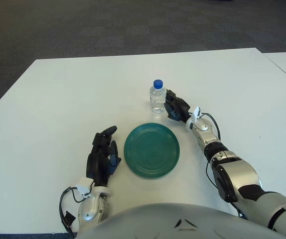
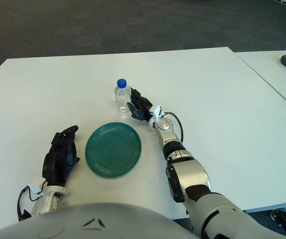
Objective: Put the bottle into the plate.
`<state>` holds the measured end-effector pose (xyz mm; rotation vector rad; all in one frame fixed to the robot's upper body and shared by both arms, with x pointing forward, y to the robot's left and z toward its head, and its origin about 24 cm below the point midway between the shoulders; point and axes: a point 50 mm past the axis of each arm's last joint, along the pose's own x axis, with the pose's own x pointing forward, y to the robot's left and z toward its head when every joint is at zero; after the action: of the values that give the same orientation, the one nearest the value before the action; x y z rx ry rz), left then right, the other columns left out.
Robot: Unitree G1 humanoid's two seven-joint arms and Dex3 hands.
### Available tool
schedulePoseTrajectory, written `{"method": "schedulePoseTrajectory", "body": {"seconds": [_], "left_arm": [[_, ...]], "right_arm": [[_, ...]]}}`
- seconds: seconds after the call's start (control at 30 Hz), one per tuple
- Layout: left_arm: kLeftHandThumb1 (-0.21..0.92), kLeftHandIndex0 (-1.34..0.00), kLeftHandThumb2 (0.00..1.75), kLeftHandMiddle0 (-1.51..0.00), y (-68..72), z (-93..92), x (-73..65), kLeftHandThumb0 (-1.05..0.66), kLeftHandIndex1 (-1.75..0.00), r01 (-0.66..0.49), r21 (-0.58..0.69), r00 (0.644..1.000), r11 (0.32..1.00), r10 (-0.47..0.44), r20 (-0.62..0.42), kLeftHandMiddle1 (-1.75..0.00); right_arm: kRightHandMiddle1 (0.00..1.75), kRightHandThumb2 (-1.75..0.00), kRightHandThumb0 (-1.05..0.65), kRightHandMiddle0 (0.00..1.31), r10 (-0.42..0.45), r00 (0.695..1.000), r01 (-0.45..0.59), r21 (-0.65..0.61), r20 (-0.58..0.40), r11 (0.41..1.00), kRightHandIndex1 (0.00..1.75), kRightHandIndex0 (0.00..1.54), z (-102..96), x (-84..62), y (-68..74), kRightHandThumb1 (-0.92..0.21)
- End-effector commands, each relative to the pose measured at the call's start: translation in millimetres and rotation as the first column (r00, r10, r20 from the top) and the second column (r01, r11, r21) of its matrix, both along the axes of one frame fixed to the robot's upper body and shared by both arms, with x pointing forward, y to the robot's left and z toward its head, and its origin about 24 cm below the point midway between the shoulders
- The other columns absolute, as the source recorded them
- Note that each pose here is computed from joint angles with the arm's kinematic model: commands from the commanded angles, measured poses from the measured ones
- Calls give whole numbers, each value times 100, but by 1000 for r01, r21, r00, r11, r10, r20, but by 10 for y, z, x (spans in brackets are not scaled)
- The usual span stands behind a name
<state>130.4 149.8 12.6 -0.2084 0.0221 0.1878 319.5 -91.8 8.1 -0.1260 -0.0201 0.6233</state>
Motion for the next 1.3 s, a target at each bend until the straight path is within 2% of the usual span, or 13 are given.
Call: {"method": "schedulePoseTrajectory", "body": {"seconds": [0.0,1.03,1.17,1.23,1.27], "left_arm": [[92,-25,69,-55,14,-7,3,-75,-98,-1,0,1000,1000,1,3,-45],[92,-23,70,-54,-3,-28,45,-74,-97,-3,24,1000,1000,3,-14,-46],[92,-22,71,-52,-14,-34,54,-74,-97,0,34,1000,999,0,-26,-45],[92,-22,71,-52,-21,-35,59,-74,-97,-1,34,1000,999,2,-30,-45],[92,-22,71,-52,-22,-35,60,-74,-97,-1,35,1000,999,2,-30,-45]], "right_arm": [[0,-76,-105,0,11,1000,-11,-4,9,1000,0,0,-27,-43,-20,-92],[0,-73,-105,0,10,999,-10,-1,50,1000,0,0,-51,-113,-45,-92],[0,-67,-105,0,-10,997,13,-38,75,999,0,0,-55,-126,-43,-92],[2,-62,-105,3,-93,989,104,-89,113,991,1,3,-52,-113,-12,-92],[13,-57,-105,2,-130,982,146,-112,135,983,1,9,-47,-105,-1,-92]]}}
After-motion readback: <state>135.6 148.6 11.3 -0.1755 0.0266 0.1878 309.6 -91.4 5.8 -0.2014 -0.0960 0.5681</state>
